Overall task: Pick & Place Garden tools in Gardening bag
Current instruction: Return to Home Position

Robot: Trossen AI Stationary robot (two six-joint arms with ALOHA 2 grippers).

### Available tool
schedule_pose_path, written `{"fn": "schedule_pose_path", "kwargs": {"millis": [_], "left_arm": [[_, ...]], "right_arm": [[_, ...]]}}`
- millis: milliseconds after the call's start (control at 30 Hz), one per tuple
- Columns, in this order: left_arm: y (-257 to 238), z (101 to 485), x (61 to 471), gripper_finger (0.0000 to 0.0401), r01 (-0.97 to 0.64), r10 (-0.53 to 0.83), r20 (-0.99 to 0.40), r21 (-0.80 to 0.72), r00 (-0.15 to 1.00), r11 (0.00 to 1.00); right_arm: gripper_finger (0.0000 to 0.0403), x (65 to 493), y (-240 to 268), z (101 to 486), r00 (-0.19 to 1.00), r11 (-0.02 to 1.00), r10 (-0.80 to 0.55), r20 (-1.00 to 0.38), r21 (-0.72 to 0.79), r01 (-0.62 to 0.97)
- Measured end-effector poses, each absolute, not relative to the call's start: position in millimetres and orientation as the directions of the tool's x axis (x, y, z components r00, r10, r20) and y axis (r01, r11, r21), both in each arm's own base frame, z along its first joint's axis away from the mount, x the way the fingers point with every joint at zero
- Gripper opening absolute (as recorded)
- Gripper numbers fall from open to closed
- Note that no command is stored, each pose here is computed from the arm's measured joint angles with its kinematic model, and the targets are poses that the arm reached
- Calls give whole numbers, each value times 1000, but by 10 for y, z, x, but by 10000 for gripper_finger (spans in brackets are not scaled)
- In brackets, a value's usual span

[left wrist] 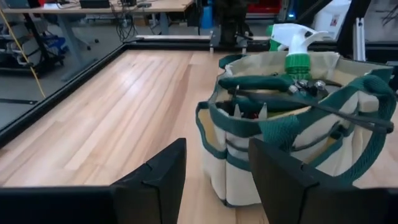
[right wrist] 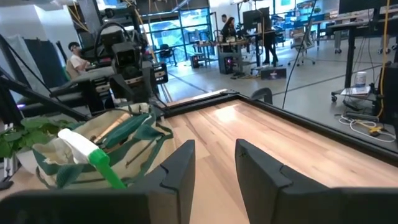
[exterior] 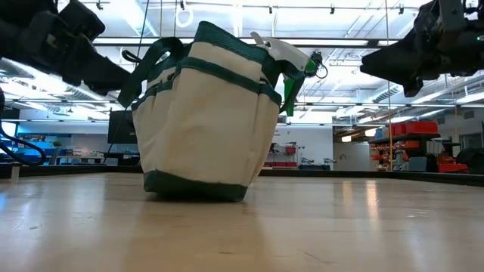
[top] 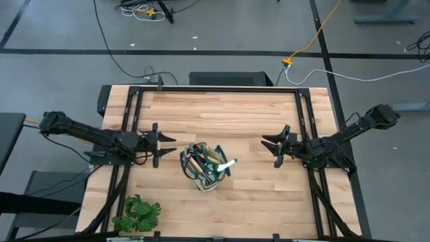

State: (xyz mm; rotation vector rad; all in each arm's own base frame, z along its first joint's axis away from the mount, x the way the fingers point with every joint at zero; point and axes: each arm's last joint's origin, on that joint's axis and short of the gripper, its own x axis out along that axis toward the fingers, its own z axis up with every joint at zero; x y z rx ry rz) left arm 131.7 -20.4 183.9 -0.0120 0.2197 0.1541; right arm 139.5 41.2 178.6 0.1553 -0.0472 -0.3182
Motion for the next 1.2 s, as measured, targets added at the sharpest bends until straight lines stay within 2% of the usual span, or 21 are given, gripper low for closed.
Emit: {"fn": "schedule_pose_path", "kwargs": {"millis": [433, 567, 767, 1200], "left_arm": [[-206, 1564, 1274, 181, -124, 109, -254, -45, 961, 991], [-202, 1495, 1258, 181, -128, 110, -270, -51, 957, 990], [-196, 1390, 1232, 181, -131, 111, -284, -50, 952, 990], [-195, 1383, 1231, 181, -145, 115, -287, -88, 951, 985]], "right_arm": [[116, 1394, 413, 1704, 949, 928, -313, -46, 198, 316], [116, 1392, 412, 1678, 947, 929, -314, -67, 182, 321], [116, 1391, 411, 1671, 946, 945, -315, -73, 72, 320], [116, 1392, 412, 1675, 947, 946, -314, -70, 66, 319]]}}
